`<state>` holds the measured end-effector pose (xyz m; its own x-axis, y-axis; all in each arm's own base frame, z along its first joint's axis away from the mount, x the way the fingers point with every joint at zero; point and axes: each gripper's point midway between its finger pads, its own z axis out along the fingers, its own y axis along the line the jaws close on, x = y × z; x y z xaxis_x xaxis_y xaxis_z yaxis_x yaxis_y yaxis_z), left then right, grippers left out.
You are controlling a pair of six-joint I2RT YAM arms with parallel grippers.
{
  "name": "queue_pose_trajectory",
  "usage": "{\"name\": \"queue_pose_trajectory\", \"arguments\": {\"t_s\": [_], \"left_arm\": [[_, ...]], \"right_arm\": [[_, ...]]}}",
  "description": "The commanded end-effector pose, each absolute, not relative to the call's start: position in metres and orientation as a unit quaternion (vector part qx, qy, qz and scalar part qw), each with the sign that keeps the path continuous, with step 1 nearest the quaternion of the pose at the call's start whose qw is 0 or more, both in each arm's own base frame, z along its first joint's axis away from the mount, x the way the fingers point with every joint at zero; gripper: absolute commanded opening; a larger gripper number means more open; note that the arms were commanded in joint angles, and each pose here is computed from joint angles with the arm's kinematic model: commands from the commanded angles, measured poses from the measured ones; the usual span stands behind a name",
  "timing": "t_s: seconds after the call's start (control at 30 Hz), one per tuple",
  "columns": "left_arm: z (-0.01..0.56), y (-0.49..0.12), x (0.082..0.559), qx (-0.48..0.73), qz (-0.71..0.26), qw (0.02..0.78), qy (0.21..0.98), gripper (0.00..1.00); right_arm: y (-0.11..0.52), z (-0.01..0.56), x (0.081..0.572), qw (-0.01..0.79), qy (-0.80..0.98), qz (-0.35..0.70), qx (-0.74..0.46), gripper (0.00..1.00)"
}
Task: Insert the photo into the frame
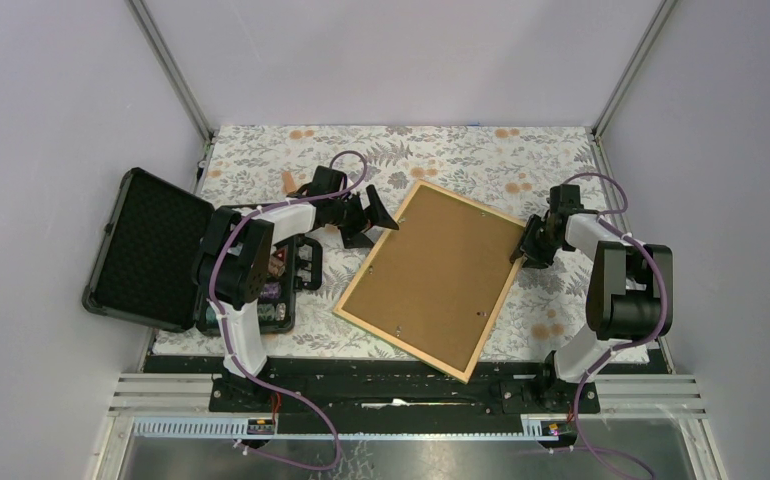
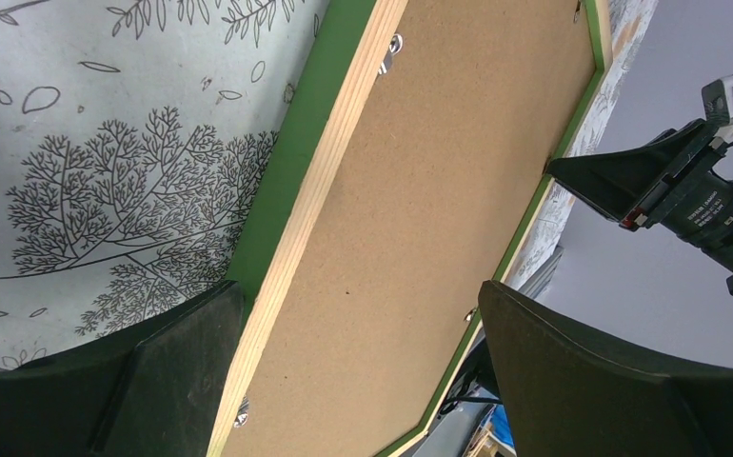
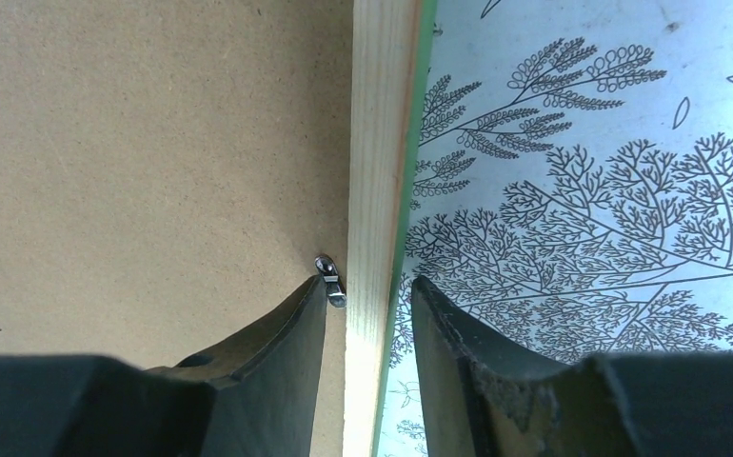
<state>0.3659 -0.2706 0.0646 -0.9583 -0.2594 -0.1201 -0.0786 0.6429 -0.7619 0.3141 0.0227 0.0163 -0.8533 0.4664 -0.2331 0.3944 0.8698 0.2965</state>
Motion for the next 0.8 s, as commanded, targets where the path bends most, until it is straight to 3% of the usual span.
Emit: {"name": "queue_pose_trajectory", "arguments": {"t_s": [0.0,0.3,0.53,0.77], "left_arm": [[0.071,-0.277,0.368,-0.086,-0.437,0.109,0.889,0.99],[0.071,-0.276,0.367,-0.087,-0.436,0.109,0.889,0.99],[0.07,-0.277,0.366,-0.089,-0.44,0.106,0.887,0.99],[0.068,-0.277,0.365,-0.092,-0.442,0.103,0.886,0.99]], "right_arm": [[0.017,0.01,0.307,0.142,0.962,0.095,0.214,0.43],[0.001,0.004,0.301,0.138,0.968,0.026,0.207,0.39],[-0.007,0.008,0.305,0.152,0.968,-0.007,0.201,0.07],[-0.004,0.024,0.318,0.178,0.969,-0.003,0.169,0.0]]}}
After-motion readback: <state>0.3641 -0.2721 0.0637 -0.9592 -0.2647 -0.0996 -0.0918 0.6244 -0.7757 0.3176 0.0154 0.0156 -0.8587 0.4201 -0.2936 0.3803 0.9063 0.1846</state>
